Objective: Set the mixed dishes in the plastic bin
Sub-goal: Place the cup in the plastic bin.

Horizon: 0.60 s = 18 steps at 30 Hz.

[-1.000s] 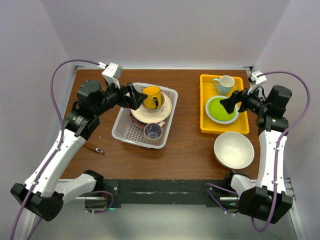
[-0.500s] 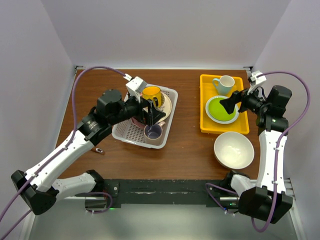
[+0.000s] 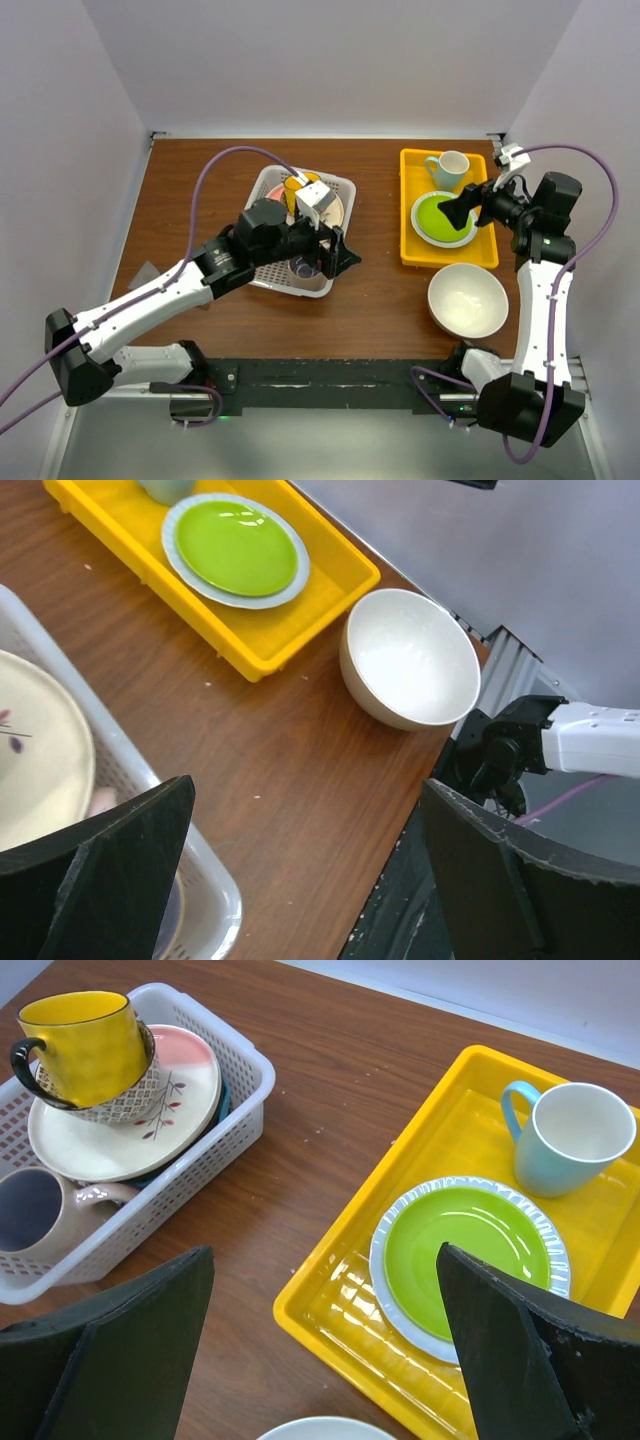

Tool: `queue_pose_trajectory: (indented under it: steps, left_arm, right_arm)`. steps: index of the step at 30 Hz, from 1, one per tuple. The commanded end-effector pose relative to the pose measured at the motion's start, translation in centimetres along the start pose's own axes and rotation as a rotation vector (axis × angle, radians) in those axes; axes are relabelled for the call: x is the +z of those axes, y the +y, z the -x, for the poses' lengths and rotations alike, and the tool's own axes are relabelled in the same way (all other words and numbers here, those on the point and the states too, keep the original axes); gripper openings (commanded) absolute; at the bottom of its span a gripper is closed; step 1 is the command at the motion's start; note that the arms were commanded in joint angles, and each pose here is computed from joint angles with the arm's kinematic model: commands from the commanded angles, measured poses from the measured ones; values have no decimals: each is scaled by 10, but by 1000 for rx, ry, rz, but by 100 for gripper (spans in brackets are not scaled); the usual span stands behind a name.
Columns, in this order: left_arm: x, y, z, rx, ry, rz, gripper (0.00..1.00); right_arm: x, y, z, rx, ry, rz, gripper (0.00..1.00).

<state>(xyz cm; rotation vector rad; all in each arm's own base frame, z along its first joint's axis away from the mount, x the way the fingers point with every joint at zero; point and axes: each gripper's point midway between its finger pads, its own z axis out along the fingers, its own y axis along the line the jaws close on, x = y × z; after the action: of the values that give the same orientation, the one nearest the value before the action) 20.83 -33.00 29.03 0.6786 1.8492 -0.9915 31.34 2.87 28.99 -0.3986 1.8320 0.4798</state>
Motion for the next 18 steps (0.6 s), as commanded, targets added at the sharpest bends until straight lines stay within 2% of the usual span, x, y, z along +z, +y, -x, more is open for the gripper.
queue_pose_trajectory:
  steps: [1,14,18]
  left_arm:
    - [15,-14,-1,-15,-29,-27,100]
    - [57,-42,-52,-37,78,-81,100]
    - [68,-51,-56,-49,67,-103,100]
  right_arm:
    - [-3,5,5,-33,-21,21,97]
    - [-2,5,4,-38,-18,33,97]
    - [-1,5,2,-37,-14,35,97]
